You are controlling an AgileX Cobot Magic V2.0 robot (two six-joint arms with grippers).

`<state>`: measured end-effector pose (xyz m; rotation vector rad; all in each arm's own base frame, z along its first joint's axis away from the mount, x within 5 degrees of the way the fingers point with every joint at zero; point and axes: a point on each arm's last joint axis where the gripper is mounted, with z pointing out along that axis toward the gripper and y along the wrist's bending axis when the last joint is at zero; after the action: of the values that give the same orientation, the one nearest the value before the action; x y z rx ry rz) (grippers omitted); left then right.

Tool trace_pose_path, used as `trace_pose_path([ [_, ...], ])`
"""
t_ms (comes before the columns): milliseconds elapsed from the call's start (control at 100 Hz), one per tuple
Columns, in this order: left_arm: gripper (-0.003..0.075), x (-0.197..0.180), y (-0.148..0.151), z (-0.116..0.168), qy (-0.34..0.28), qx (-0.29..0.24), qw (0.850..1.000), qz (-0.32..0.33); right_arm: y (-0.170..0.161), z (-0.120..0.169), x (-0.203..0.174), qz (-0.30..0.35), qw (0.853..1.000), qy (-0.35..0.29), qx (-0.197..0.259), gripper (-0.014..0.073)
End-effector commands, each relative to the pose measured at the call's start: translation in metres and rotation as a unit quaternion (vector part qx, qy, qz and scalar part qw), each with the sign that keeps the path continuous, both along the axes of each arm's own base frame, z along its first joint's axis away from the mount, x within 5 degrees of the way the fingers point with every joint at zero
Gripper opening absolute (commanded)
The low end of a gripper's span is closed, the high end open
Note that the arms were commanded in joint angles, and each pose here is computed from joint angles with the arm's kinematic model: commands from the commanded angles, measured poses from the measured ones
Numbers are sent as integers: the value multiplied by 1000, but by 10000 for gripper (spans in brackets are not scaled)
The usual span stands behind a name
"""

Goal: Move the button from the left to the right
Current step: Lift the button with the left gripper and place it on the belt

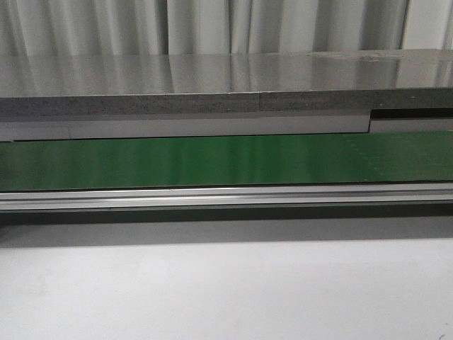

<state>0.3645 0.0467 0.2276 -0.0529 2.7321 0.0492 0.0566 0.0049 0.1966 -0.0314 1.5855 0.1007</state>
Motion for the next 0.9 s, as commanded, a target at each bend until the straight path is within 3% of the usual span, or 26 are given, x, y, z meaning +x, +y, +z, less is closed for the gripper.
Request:
trace_pose_path([
  [0,36,2,-3,26,-51,6,999,-4,-1,15,-3,-2,998,-60,1,-68],
  [90,165,2,-3,26,-51,6,999,-4,-1,15,-3,-2,998,-60,1,-68],
  [240,473,1,-3,26,-49,6,999,-5,-1,15,-3,-2,998,-60,1,-68],
  [330,576,1,-3,26,-49,6,999,-5,-1,15,-3,-2,998,-60,1,-68],
  [560,588,1,-4,31,-58,-1,998,-2,-1,15,-3,-2,998,-60,1,-68],
  [890,588,-15,-37,91,-135,-21,989,-59,-1,15,-3,-2,998,-60,1,-68],
])
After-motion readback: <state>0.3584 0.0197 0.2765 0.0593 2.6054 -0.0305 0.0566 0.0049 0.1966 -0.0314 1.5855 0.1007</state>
